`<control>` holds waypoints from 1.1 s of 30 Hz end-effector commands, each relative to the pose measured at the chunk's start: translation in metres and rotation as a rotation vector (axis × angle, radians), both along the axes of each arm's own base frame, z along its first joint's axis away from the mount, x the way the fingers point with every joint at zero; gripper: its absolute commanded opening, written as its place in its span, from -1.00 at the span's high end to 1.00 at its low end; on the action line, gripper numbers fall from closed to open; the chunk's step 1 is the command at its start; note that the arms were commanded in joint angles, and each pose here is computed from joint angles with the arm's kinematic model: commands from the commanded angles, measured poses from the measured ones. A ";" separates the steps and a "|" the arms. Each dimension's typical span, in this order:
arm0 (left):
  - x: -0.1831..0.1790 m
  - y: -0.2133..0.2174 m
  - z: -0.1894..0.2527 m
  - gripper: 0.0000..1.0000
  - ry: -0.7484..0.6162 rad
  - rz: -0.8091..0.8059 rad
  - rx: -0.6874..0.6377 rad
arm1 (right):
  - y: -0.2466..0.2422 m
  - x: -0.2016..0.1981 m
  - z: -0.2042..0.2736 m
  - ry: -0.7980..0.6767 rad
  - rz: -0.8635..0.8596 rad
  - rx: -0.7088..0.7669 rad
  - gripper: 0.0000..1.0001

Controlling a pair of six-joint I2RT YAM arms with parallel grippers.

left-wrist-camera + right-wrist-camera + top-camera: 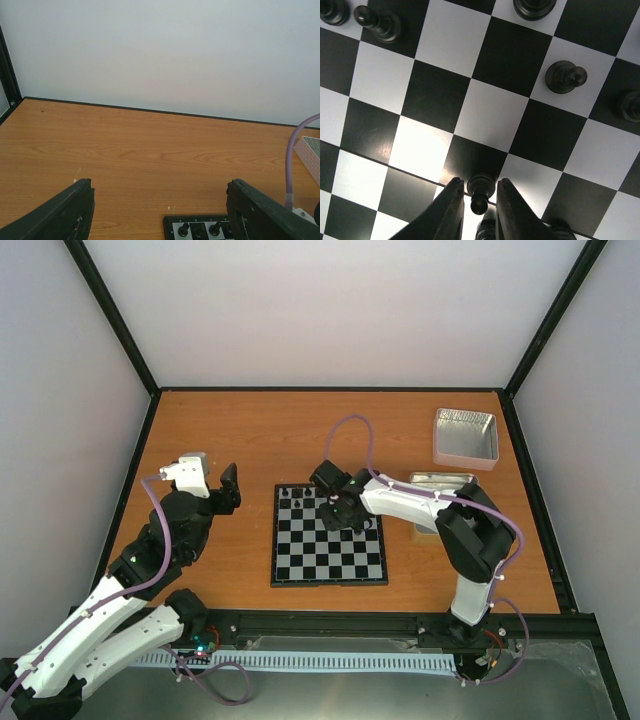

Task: Set up the chess pieces on the board
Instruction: Place the chess piece on the chessboard.

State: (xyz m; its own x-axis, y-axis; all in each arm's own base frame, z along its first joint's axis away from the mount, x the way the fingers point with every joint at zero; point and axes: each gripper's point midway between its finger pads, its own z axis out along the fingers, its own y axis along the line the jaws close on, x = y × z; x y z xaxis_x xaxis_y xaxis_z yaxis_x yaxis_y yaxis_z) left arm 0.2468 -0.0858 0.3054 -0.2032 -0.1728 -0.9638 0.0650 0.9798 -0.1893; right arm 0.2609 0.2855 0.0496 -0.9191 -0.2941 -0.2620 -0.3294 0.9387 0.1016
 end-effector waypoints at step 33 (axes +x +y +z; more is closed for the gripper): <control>0.002 0.002 0.003 -0.47 -0.008 0.016 -0.010 | 0.016 0.072 0.007 -0.150 -0.077 -0.057 0.87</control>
